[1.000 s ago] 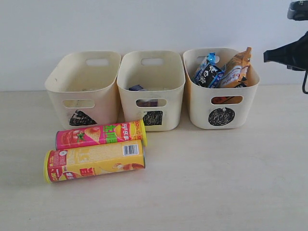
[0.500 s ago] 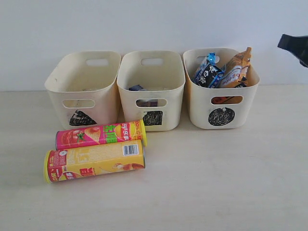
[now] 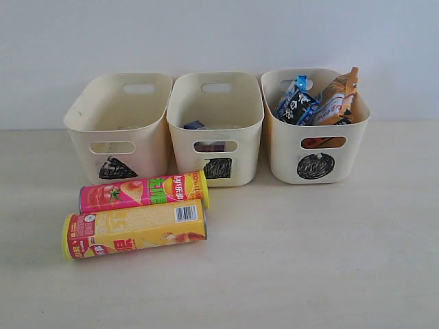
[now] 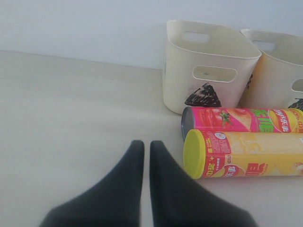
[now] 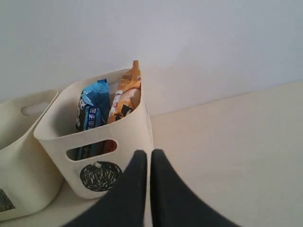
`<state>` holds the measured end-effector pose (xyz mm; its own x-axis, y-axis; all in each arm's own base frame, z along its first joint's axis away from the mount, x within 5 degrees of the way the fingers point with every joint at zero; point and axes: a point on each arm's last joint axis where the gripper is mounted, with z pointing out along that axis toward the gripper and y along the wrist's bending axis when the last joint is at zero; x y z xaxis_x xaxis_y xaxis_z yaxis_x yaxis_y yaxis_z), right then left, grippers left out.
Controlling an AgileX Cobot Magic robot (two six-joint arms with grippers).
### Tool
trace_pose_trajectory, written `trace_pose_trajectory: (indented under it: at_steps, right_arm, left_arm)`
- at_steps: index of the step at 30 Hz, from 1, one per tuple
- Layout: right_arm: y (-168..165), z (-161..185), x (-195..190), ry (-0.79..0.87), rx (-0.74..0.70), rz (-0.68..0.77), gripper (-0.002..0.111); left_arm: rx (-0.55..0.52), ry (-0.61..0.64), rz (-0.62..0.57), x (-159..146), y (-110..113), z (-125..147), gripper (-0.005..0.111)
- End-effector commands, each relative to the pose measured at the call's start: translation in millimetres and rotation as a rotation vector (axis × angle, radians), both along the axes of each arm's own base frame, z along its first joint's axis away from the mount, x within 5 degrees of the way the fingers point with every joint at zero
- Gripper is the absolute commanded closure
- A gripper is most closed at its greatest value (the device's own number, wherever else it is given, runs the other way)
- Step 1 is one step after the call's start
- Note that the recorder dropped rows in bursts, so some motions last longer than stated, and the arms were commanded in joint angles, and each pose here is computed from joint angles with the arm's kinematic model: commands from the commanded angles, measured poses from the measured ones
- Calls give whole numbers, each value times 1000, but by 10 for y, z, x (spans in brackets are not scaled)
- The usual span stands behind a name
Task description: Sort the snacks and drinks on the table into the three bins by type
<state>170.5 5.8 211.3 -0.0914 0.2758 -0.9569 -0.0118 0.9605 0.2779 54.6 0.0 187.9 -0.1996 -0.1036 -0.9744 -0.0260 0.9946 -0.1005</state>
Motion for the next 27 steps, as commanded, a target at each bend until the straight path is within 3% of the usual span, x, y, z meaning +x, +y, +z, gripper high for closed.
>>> trace_pose_trajectory:
  at_steps: [1, 3, 4, 10, 20, 27]
  right_arm:
    - [-18, -94, -335, -77, -5, -7, 108]
    - [-16, -30, -410, -139, -8, -2, 108]
    - [-6, -76, -472, -59, -25, 11, 108]
    - [-10, -98, -744, 28, -86, 23, 108]
    - [-48, -68, -1125, -71, -98, -10, 108]
    - [-48, -67, -1140, -80, -109, -8, 108]
  left_arm:
    - [6, 2, 3, 0, 2, -11, 103]
    - [6, 2, 3, 0, 2, -11, 103]
    - [6, 2, 3, 0, 2, -11, 103]
    - [6, 2, 3, 0, 2, -11, 103]
    - [6, 2, 3, 0, 2, -11, 103]
    - [6, 1, 3, 0, 3, -11, 103]
